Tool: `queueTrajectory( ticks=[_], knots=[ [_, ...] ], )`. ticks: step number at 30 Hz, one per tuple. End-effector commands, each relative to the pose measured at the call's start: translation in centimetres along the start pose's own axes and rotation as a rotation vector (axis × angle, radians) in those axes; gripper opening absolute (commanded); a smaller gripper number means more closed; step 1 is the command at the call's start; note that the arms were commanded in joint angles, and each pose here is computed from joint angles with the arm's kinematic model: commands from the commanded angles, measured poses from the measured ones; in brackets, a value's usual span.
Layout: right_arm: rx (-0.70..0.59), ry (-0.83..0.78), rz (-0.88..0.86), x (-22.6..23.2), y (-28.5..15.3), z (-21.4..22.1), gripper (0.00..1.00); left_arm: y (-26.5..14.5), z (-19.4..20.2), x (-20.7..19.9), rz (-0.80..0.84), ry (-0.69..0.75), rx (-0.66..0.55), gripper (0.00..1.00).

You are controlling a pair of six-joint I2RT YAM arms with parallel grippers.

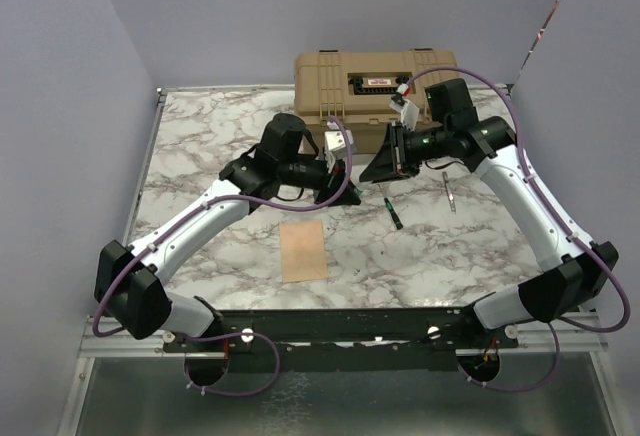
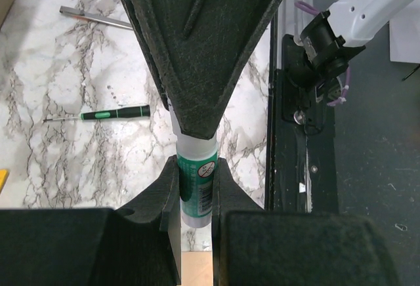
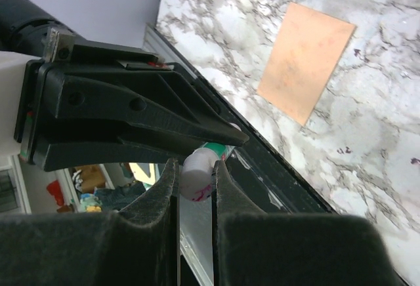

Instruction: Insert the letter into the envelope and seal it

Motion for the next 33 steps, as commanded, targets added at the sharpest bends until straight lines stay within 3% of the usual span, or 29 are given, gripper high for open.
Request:
queueTrajectory(
  ticks=[1,14,26,33],
  knots=[
    [0.069,-0.039,-0.007,1.4,0.6,1.1,0.01,1.9,0.1,0.0,0.021,0.048,0.021,0.00],
    [0.090,0.000,0.105,-0.4,2.3,2.2,0.01,2.0,-1.6,0.5,-0.006,0.155,0.001,0.00],
    [0.149,0.127,0.081,-2.0,4.2,4.9,0.00,0.0,-6.6,0.0,-0.146,0.391,-0.259,0.00],
    [0.229,0.179,0.085,-2.5,5.6,6.9,0.00,-0.9,-9.5,-0.7,-0.148,0.514,-0.369,0.00]
  ],
)
Point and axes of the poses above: each gripper's point midway between its finger pads, its own y axis out along the fingers, its own x axis along the line the jaws close on, z = x × y, the point moved 8 cm from there along -y, back along the fingers, and after that the axes turned 13 degrees about y, right-handed, at the moved point
